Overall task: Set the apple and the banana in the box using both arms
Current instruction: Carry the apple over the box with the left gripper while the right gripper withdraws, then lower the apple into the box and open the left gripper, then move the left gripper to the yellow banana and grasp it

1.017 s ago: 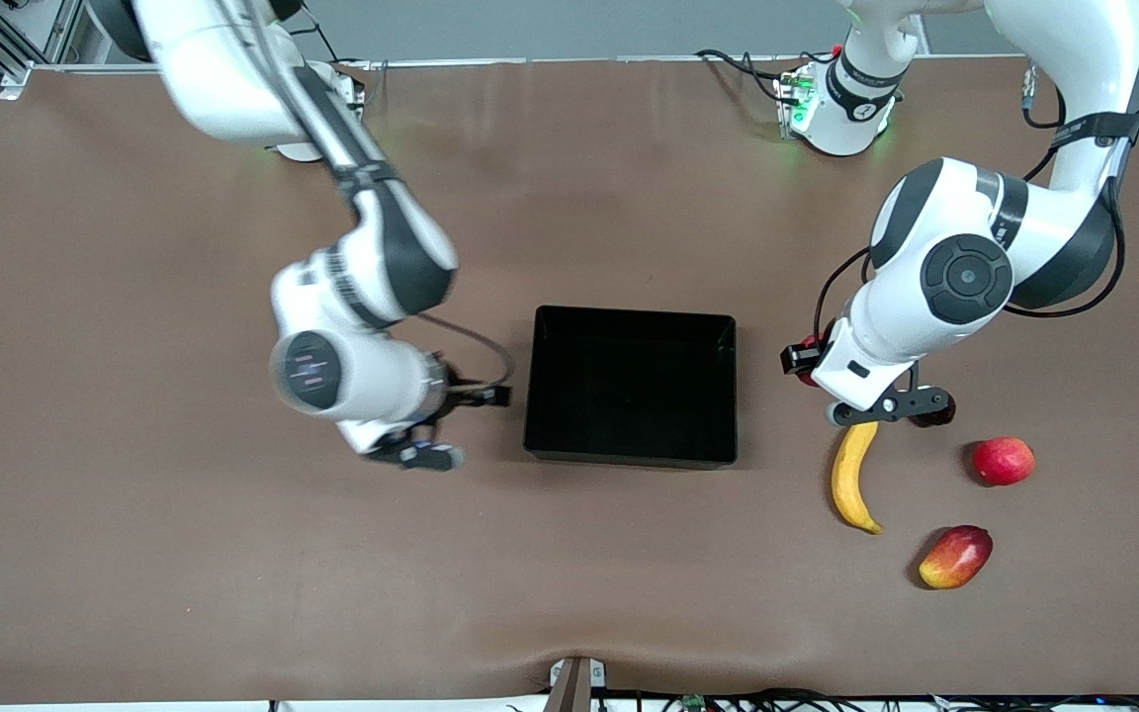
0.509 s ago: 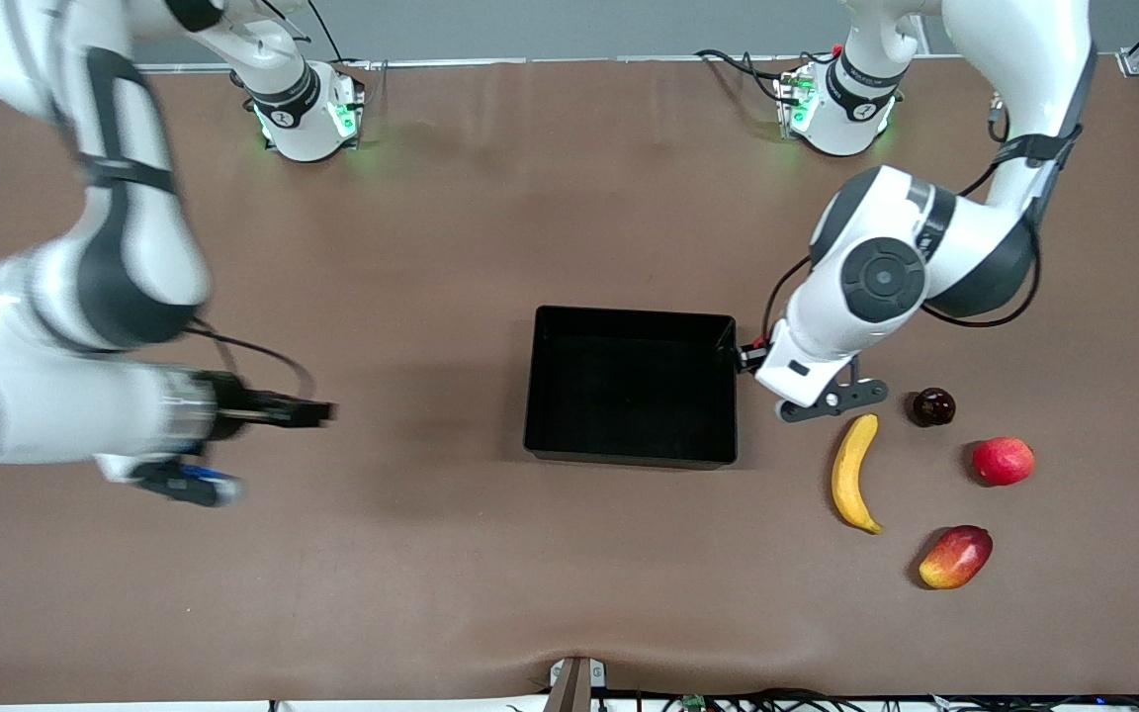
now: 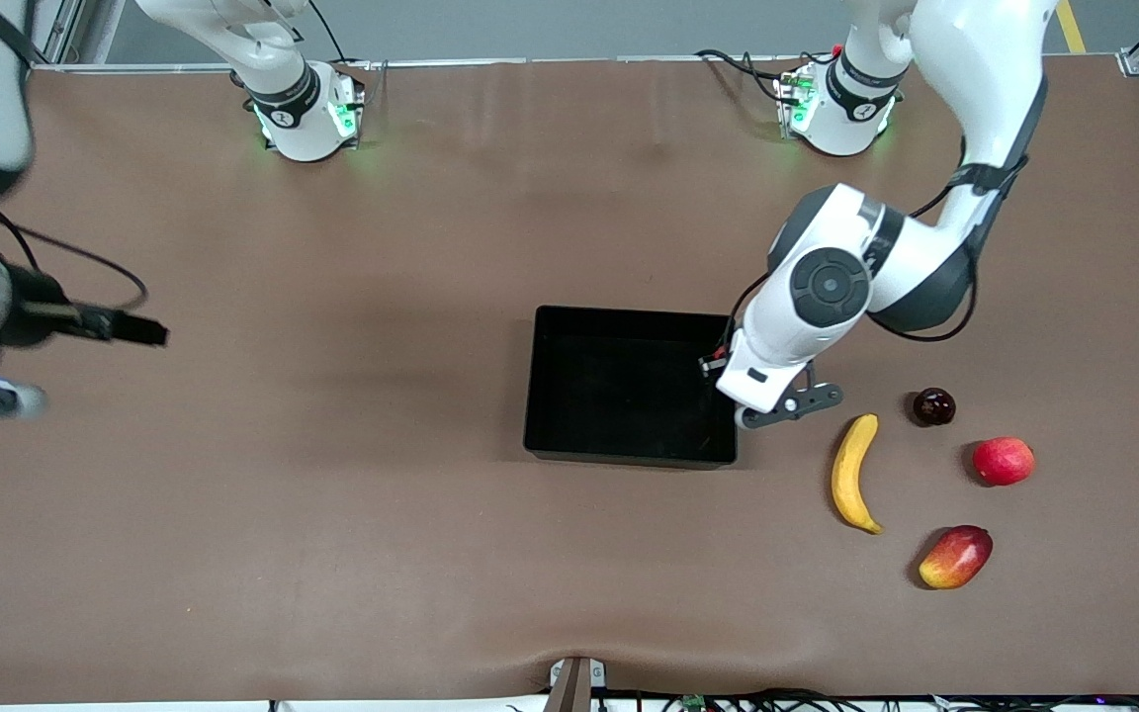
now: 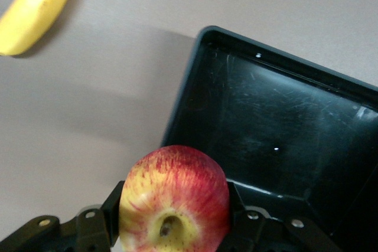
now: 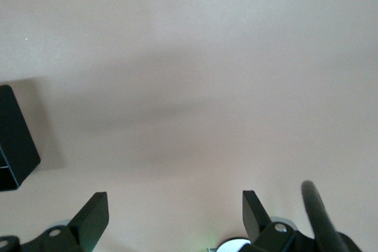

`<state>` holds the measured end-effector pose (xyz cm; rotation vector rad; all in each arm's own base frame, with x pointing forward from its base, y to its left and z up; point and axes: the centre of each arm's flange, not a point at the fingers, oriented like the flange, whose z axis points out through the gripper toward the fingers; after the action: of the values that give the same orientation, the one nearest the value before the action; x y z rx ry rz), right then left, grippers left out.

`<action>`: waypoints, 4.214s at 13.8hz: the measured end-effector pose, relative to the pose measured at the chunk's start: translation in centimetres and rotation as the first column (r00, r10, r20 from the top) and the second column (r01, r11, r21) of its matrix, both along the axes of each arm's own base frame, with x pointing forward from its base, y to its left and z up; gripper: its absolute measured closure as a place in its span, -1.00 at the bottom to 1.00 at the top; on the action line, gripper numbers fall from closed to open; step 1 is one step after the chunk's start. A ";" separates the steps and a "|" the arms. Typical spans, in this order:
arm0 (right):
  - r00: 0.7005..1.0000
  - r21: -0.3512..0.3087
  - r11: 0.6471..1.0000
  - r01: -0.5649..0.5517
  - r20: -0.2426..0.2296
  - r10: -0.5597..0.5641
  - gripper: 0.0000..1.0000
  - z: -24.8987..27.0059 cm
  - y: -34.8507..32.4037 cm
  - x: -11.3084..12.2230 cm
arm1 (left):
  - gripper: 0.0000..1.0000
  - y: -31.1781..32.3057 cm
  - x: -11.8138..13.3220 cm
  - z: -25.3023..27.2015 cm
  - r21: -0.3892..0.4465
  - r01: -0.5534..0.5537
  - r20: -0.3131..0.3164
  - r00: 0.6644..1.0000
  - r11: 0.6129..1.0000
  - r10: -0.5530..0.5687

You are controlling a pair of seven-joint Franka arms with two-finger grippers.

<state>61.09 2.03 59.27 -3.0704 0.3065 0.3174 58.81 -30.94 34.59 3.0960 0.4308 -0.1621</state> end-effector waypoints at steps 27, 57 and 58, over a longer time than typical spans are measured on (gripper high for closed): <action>0.955 -0.014 0.971 -0.241 0.173 0.239 -1.00 6.5 -6.0 -8.6 | -0.99 -7.1 -3.8 -13.7 0.044 0.027 -0.037 0.999 0.999 -0.025; 0.958 -0.011 0.972 -0.236 0.165 0.234 -1.00 6.5 -6.3 -8.8 | -0.05 20.5 10.2 -16.2 0.051 0.472 0.088 0.876 0.880 -0.474; 0.958 -0.011 0.972 -0.236 0.165 0.234 -1.00 6.5 -6.3 -8.8 | 0.21 20.6 10.3 -16.0 0.054 0.473 0.092 0.875 0.880 -0.476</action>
<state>52.33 -4.29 65.72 -3.1002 -0.0681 0.0686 69.10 -10.35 18.58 3.1521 -0.3444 0.0032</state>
